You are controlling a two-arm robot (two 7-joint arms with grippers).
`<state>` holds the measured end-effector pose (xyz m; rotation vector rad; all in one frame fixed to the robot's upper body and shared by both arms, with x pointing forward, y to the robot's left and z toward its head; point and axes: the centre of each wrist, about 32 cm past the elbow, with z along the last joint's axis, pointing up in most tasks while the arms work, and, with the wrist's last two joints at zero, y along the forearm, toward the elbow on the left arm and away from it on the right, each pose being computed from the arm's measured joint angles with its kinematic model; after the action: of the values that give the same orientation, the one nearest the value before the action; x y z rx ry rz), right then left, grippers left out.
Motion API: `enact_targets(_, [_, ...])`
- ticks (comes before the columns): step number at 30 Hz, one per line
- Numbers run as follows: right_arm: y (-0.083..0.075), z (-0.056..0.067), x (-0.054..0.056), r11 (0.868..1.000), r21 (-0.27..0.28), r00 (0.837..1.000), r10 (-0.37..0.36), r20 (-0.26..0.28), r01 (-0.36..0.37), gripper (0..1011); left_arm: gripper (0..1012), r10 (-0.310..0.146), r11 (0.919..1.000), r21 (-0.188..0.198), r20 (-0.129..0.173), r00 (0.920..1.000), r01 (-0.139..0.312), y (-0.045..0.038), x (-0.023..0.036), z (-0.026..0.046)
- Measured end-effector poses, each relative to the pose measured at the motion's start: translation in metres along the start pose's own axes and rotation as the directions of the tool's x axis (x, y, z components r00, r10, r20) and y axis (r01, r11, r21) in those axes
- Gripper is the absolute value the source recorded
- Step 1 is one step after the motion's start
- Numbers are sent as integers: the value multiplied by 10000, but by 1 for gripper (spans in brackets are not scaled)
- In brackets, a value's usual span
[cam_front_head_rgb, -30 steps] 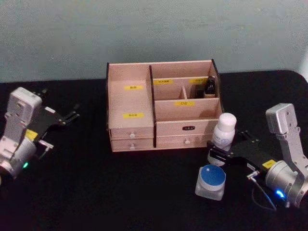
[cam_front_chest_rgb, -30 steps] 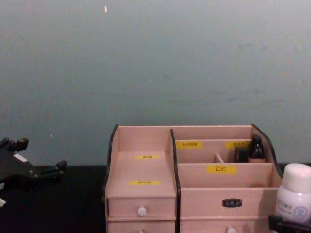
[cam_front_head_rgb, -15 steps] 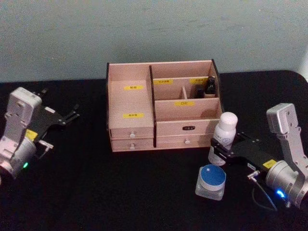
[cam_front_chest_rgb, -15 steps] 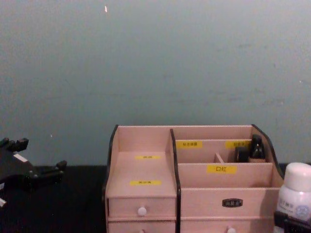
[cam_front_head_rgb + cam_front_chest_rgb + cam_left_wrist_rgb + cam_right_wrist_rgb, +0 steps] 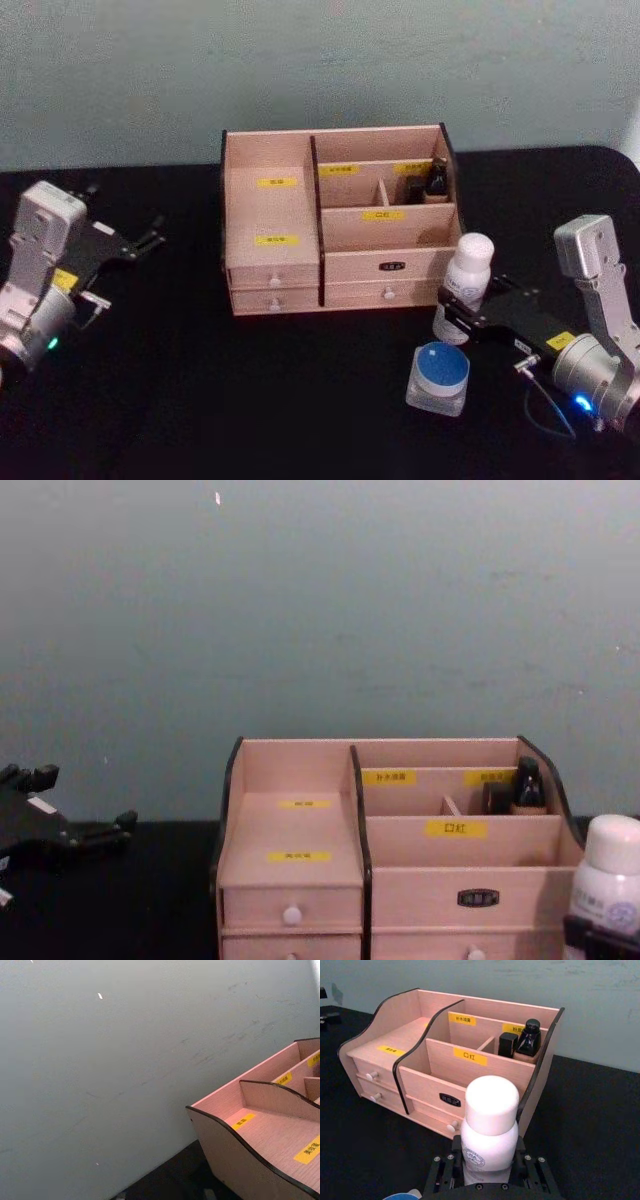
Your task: Pick up the facial cleanser and watermelon frost from the table and place them into the tiered storage box.
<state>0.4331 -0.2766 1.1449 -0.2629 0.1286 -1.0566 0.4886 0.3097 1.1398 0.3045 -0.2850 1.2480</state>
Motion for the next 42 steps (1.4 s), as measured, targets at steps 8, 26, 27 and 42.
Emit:
enact_targets(8, [-58, 106, -8, 9995, 70, 9994, 310, 183, -311, 597, 1001, 0, 10000, -1, 0, 10000, 0, 0, 0, 0])
enact_targets(26, [-189, 958, 60, 9786, 1589, 9889, 1178, 903, -1310, 597, 1001, 0, 10000, 0, 0, 10000, 0, 0, 0, 0])
enact_targets(27, [-161, 1026, 74, 9748, 1748, 9874, 1225, 1002, -1387, 597, 1001, 0, 10000, 0, 0, 10000, 0, 0, 0, 0])
enact_targets(42, [498, 1278, 256, 9709, 1618, 9813, 1607, 1062, -1765, 597, 1001, 0, 10000, 1, 0, 10000, 0, 0, 0, 0])
